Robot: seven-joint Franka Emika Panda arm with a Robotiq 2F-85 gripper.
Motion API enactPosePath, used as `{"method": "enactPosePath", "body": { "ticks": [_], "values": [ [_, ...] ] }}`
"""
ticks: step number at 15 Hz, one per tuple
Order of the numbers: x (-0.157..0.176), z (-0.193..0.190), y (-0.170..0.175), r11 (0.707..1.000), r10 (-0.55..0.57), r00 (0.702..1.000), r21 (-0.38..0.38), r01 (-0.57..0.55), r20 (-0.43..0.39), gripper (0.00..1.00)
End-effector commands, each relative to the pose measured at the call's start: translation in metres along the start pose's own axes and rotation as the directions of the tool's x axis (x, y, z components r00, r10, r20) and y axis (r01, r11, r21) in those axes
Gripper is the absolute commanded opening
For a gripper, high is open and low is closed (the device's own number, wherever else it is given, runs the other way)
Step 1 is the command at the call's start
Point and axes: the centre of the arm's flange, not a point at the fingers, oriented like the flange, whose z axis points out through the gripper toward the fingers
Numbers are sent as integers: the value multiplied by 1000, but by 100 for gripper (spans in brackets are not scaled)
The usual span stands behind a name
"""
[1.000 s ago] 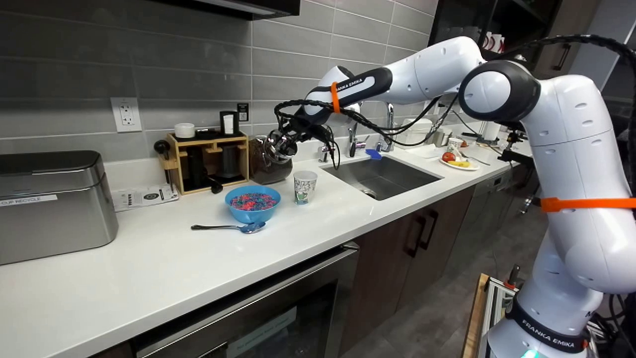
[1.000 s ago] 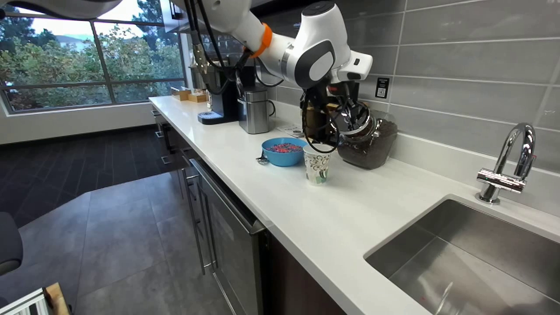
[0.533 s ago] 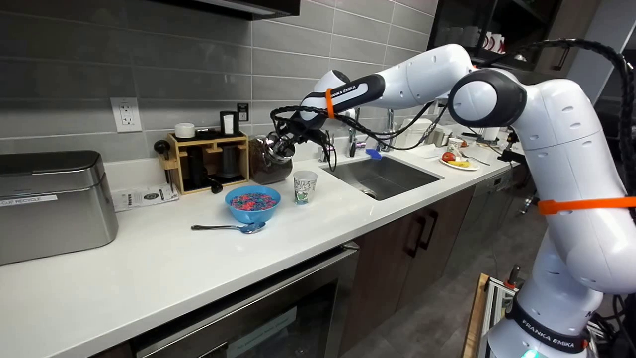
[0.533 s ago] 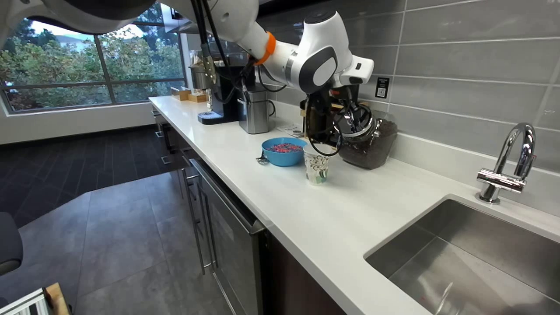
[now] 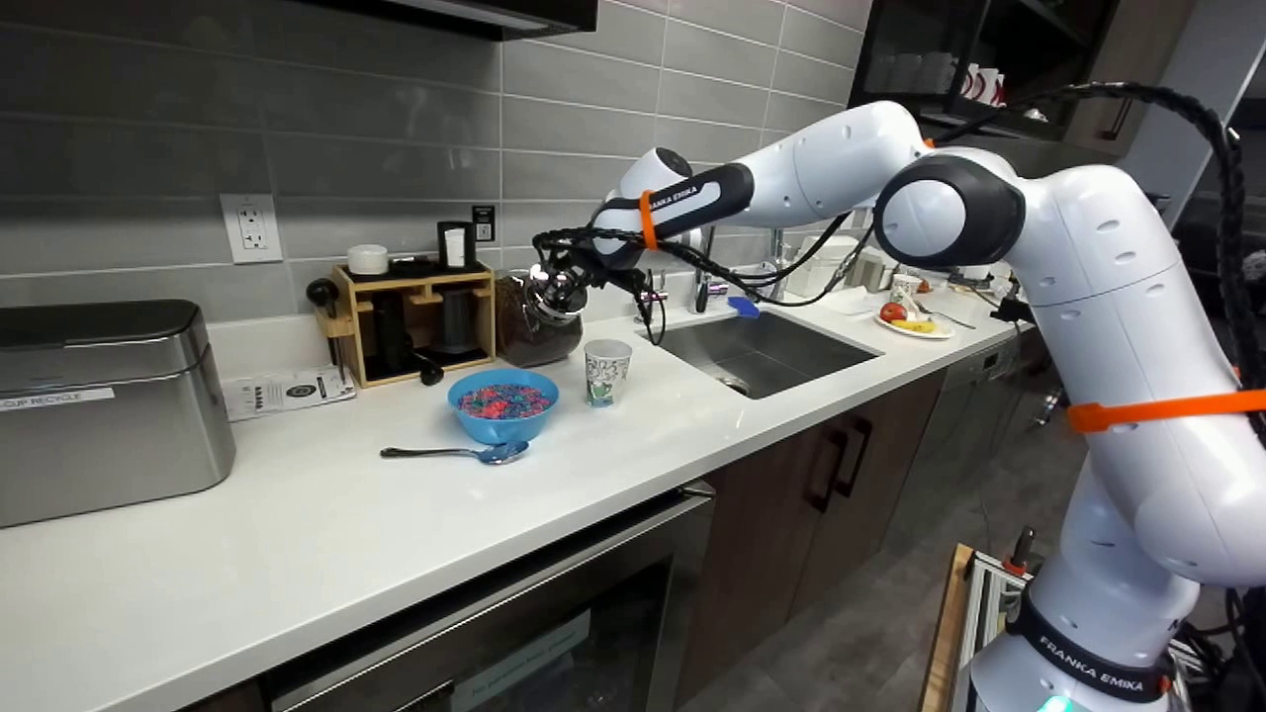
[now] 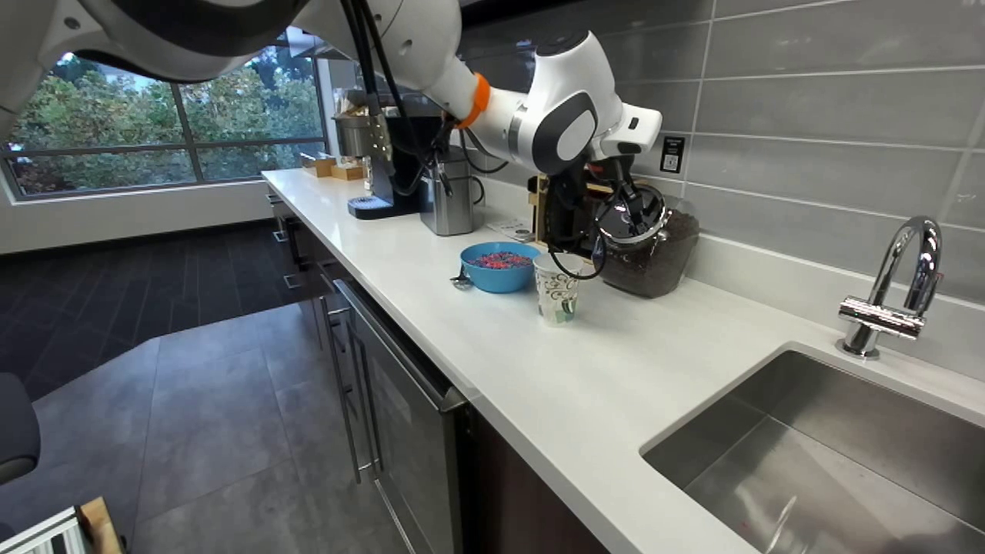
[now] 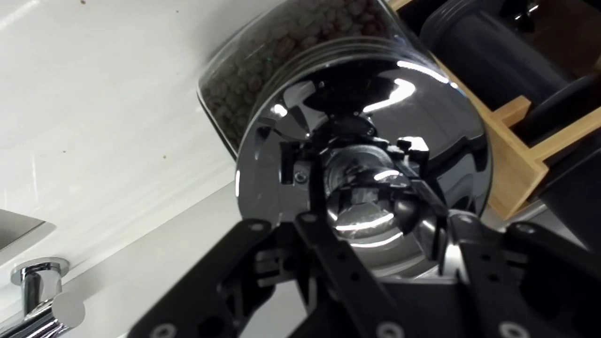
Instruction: Place the lid on the jar
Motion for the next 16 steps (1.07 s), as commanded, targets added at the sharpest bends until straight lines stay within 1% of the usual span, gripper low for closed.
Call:
{"method": "enactPosePath", "body": {
  "ticks": [1,12,16],
  "values": [
    [0,8,-8,1000,23,999,-12,-23,-32,21],
    [-7,17,-10,999,32,999,-28,-33,-32,21],
    [-8,21,-11,999,38,999,-20,-38,-27,21]
  ]
}}
